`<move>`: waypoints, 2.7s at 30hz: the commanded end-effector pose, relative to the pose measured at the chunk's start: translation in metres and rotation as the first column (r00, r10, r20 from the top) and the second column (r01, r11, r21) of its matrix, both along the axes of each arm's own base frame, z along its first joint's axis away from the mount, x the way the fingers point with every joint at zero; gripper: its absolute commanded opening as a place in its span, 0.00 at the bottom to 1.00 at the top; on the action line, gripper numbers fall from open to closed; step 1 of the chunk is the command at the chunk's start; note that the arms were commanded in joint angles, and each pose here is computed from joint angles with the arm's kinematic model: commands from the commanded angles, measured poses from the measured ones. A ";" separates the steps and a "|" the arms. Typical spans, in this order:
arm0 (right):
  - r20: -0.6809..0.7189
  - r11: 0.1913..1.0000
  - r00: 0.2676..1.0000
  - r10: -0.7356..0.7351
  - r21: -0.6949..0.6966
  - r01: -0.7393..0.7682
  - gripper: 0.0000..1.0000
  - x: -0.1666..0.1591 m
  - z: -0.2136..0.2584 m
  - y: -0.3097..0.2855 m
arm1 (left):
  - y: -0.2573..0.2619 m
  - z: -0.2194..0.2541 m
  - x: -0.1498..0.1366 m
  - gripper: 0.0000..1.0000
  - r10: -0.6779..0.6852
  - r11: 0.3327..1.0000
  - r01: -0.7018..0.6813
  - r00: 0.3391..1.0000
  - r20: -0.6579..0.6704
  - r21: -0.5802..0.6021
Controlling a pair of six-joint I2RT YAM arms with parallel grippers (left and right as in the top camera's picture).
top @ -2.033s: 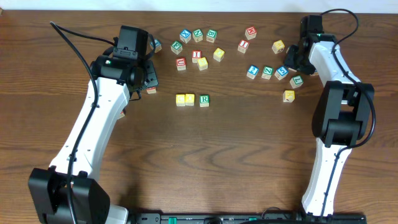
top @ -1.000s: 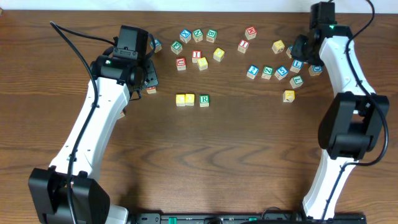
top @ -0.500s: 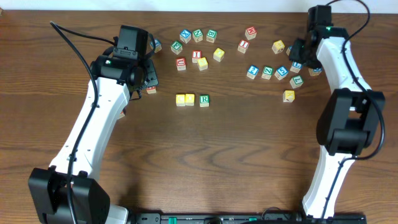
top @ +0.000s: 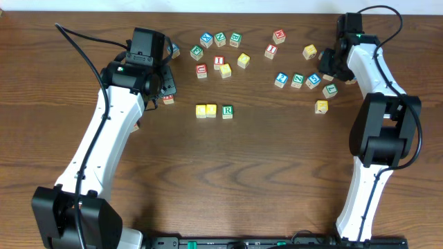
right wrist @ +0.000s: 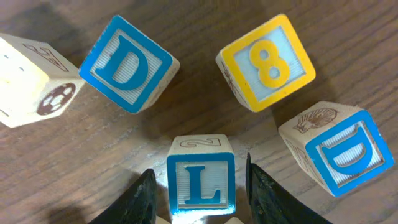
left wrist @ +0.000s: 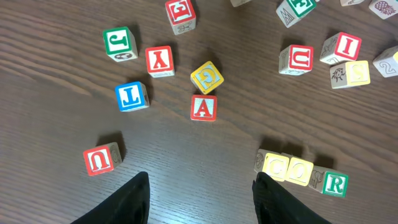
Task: Spell out CORL
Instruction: 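Lower and close the right gripper on the blue L block, then lift the L block and carry it toward the table center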
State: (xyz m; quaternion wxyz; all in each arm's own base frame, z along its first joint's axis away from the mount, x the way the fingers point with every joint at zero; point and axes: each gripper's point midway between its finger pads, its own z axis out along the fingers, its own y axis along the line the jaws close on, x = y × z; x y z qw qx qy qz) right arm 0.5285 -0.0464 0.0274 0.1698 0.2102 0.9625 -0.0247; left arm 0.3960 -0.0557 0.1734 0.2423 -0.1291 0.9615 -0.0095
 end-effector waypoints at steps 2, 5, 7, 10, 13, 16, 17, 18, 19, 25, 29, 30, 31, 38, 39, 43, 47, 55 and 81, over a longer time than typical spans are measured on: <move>-0.016 1.000 1.000 -0.005 0.003 0.005 0.41 -0.001 -0.011 0.003 | 0.001 -0.007 0.000 0.53 -0.005 1.000 0.005 1.000 -0.018 0.013; -0.020 1.000 1.000 -0.005 0.004 0.005 0.41 -0.001 -0.014 0.003 | 0.001 -0.007 0.000 0.53 -0.005 1.000 0.005 1.000 -0.018 0.013; -0.023 1.000 1.000 -0.005 0.004 0.005 0.40 -0.001 -0.017 0.003 | 0.001 -0.007 0.000 0.53 -0.005 1.000 0.005 1.000 -0.018 0.013; -0.029 1.000 1.000 -0.005 0.004 0.005 0.39 -0.001 -0.020 0.003 | 0.001 -0.007 0.000 0.53 -0.005 1.000 0.005 1.000 -0.018 0.013; -0.025 1.000 1.000 -0.005 0.004 0.005 0.39 0.000 -0.020 0.003 | 0.001 -0.007 0.000 0.53 -0.005 1.000 0.005 1.000 -0.018 0.013; -0.020 1.000 1.000 -0.005 0.003 0.005 0.39 0.001 -0.020 0.003 | 0.001 -0.007 0.000 0.53 -0.005 1.000 0.005 1.000 -0.018 0.013; -0.020 1.000 1.000 -0.005 0.004 0.005 0.38 0.001 -0.020 0.003 | 0.001 -0.007 0.000 0.53 -0.005 1.000 0.005 1.000 -0.018 0.013; -0.019 1.000 1.000 -0.005 0.004 0.005 0.38 0.001 -0.021 0.003 | 0.001 -0.007 0.000 0.53 -0.004 1.000 0.004 1.000 -0.018 0.013; -0.018 1.000 1.000 -0.005 0.004 0.005 0.38 0.001 -0.021 0.003 | 0.001 -0.007 0.000 0.53 -0.005 1.000 0.005 1.000 -0.018 0.013; -0.022 1.000 1.000 -0.005 0.004 0.005 0.33 0.000 -0.022 0.003 | 0.001 -0.007 0.000 0.53 -0.005 1.000 0.005 1.000 -0.018 0.013; -0.018 1.000 1.000 -0.005 0.004 0.005 0.33 0.001 -0.022 0.003 | 0.001 -0.007 0.000 0.53 -0.005 1.000 0.005 1.000 -0.018 0.013; -0.017 1.000 1.000 -0.006 0.004 0.006 0.32 0.001 -0.022 0.003 | 0.001 -0.007 0.000 0.53 -0.005 1.000 0.005 1.000 -0.018 0.013; -0.016 1.000 1.000 -0.005 0.004 0.005 0.32 0.001 -0.021 0.003 | 0.001 -0.007 0.000 0.53 -0.005 1.000 0.005 1.000 -0.018 0.013; 0.002 1.000 1.000 -0.004 0.003 0.004 0.27 0.003 -0.010 0.003 | 0.001 -0.007 0.000 0.53 -0.005 1.000 0.005 1.000 -0.018 0.013; 0.007 1.000 1.000 -0.004 0.003 0.004 0.27 0.004 -0.006 0.003 | 0.001 -0.007 0.000 0.53 -0.005 1.000 0.005 1.000 -0.018 0.013; 0.032 1.000 0.999 0.006 -0.003 -0.006 0.26 0.005 0.012 0.003 | 0.001 -0.007 0.000 0.53 -0.004 1.000 0.004 1.000 -0.018 0.013; 0.053 1.000 0.999 0.006 -0.004 -0.006 0.26 0.005 0.025 0.003 | 0.001 -0.007 0.000 0.53 -0.005 1.000 0.005 1.000 -0.018 0.013; 0.061 1.000 0.998 0.008 0.001 -0.008 0.25 0.001 0.040 0.004 | 0.001 -0.007 0.000 0.53 -0.005 1.000 0.005 1.000 -0.018 0.013; -0.010 0.902 0.934 0.357 0.264 -0.342 0.20 -0.050 0.068 0.145 | 0.001 -0.007 0.000 0.53 -0.005 1.000 0.005 1.000 -0.019 0.014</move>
